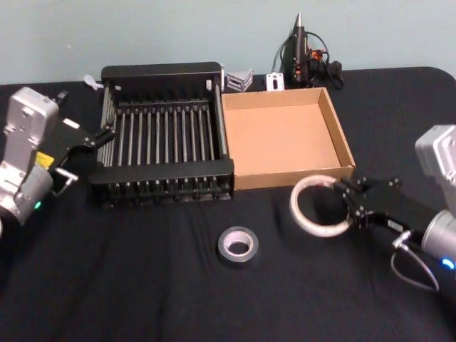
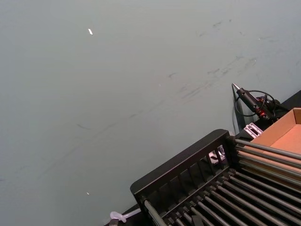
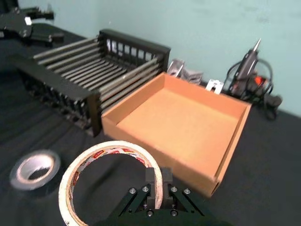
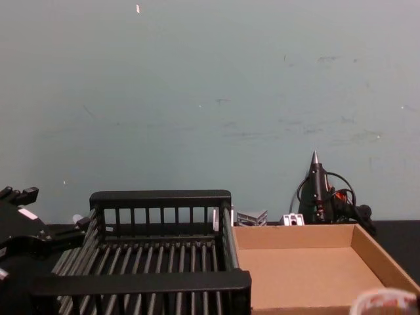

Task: Pick up the white tape and place it into the black box , Pick up the silver tape and place it into the brown box.

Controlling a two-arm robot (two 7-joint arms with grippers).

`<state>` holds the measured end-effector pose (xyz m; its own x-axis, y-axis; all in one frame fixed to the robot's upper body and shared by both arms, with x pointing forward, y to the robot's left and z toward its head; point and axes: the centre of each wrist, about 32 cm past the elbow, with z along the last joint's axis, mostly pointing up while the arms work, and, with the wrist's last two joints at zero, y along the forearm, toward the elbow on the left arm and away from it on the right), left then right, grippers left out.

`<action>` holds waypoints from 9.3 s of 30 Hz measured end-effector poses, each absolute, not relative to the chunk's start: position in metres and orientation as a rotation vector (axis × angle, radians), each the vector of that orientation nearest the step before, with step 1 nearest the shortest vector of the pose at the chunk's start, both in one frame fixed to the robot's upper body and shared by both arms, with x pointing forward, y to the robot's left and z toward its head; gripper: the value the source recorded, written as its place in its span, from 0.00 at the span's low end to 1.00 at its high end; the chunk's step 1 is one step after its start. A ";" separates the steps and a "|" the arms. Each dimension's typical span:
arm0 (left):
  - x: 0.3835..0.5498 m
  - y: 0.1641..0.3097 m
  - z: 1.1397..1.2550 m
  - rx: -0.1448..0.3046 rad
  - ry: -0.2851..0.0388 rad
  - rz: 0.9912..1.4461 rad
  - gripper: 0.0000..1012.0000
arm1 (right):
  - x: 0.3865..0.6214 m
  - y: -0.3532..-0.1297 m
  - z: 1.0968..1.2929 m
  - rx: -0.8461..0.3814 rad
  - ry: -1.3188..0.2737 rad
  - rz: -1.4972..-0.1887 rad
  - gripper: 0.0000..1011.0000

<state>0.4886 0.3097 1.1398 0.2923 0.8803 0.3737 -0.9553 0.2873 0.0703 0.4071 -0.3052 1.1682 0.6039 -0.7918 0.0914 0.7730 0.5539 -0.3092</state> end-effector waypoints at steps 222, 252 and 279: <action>0.489 0.310 1.140 0.304 -0.285 1.248 0.99 | 0.462 -0.215 1.158 -0.514 0.058 -0.622 0.99; 0.489 0.310 1.140 0.304 -0.285 1.248 0.99 | 0.451 -0.228 1.162 -0.487 0.048 -0.613 0.99; 0.489 0.310 1.140 0.304 -0.285 1.248 0.99 | 0.454 -0.221 1.155 -0.522 0.068 -0.607 0.99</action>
<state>0.4886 0.3097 1.1398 0.2922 0.8803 0.3737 -0.9553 0.2873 0.0702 0.4536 -0.2211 1.1553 0.8232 -0.5607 0.0891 0.5270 0.6963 -0.4873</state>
